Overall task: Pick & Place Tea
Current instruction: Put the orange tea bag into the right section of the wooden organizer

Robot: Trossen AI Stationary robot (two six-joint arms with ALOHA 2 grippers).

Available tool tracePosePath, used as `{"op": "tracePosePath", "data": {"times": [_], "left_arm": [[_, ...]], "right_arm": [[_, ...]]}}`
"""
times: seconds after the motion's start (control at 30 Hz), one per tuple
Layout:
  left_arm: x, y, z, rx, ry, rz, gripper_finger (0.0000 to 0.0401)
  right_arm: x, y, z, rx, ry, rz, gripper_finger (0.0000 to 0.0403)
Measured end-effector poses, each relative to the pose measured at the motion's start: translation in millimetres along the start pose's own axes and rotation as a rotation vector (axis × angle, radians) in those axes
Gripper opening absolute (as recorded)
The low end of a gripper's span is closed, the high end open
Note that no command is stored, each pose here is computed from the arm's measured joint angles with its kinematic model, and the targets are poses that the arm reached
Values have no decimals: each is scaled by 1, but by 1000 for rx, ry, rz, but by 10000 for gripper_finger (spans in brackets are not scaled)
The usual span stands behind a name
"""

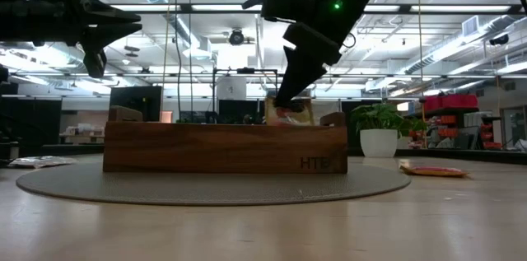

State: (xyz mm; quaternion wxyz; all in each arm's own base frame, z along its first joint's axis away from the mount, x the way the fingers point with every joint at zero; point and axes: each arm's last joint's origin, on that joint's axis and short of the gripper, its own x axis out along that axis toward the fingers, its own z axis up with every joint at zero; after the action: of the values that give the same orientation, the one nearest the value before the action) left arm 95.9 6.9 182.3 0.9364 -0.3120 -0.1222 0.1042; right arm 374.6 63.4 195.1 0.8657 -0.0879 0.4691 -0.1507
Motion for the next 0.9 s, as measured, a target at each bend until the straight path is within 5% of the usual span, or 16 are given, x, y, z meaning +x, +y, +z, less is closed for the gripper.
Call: {"op": "tracePosePath", "data": {"times": [0.43,0.9], "left_arm": [[0,0,0,0,0,0,60],[0,0,0,1,0,0,60]], "right_arm": [[-6,-4,0,11,13,15,110],[-38,-10,-4,44,34,438,133]]}}
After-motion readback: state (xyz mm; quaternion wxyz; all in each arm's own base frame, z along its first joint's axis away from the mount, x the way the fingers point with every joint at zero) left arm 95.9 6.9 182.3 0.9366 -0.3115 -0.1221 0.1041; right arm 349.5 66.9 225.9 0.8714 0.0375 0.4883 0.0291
